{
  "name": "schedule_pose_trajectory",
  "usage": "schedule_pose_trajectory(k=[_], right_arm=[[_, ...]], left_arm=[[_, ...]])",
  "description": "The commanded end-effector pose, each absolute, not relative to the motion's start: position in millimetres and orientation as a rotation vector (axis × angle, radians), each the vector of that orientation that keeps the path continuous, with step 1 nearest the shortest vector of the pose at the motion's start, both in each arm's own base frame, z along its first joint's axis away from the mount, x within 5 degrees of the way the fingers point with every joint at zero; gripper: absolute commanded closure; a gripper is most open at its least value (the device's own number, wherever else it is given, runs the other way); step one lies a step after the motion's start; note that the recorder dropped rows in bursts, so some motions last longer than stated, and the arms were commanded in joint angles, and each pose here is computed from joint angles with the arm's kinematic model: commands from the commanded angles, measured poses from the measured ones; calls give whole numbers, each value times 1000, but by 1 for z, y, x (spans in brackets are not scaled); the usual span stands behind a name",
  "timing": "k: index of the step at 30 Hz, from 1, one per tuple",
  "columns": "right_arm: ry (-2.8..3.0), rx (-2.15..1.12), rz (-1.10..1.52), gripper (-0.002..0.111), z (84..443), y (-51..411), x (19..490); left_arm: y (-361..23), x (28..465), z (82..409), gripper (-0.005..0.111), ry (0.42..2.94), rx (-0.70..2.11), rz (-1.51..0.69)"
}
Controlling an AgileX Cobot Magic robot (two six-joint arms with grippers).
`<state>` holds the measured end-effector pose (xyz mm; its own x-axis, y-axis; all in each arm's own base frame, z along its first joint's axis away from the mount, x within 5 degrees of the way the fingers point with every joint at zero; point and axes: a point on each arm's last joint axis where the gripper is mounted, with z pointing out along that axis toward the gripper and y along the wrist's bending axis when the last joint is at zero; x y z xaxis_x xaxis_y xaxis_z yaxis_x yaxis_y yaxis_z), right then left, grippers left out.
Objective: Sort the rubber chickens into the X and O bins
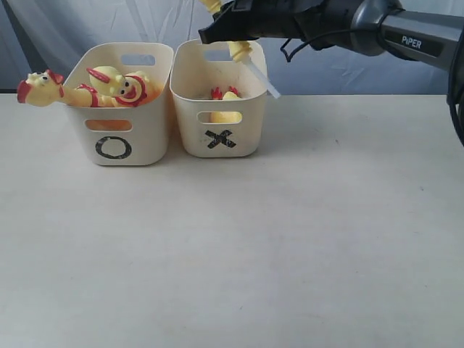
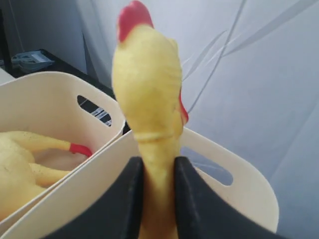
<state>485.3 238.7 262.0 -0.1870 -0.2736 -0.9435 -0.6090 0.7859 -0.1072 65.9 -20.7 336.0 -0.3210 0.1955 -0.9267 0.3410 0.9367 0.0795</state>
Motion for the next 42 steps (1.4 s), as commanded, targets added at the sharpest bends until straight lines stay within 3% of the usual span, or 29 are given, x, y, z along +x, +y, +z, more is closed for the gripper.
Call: schedule_pose_trajectory(k=[1, 8, 14, 24, 42], right_arm=[[1719, -629, 401, 109, 291, 236, 487], [1716, -580, 472, 109, 289, 241, 494], [1759, -414, 667, 109, 280, 214, 509], [1701, -335, 700, 109, 280, 211, 514], [1760, -370, 654, 109, 224, 218, 533]], left_arm=[[-21, 65, 336, 107, 1897, 393, -163], [-21, 65, 336, 107, 1898, 393, -162], [-21, 64, 336, 107, 1894, 393, -163], [-21, 64, 336, 107, 1892, 393, -161], [-21, 64, 336, 107, 1892, 393, -161]])
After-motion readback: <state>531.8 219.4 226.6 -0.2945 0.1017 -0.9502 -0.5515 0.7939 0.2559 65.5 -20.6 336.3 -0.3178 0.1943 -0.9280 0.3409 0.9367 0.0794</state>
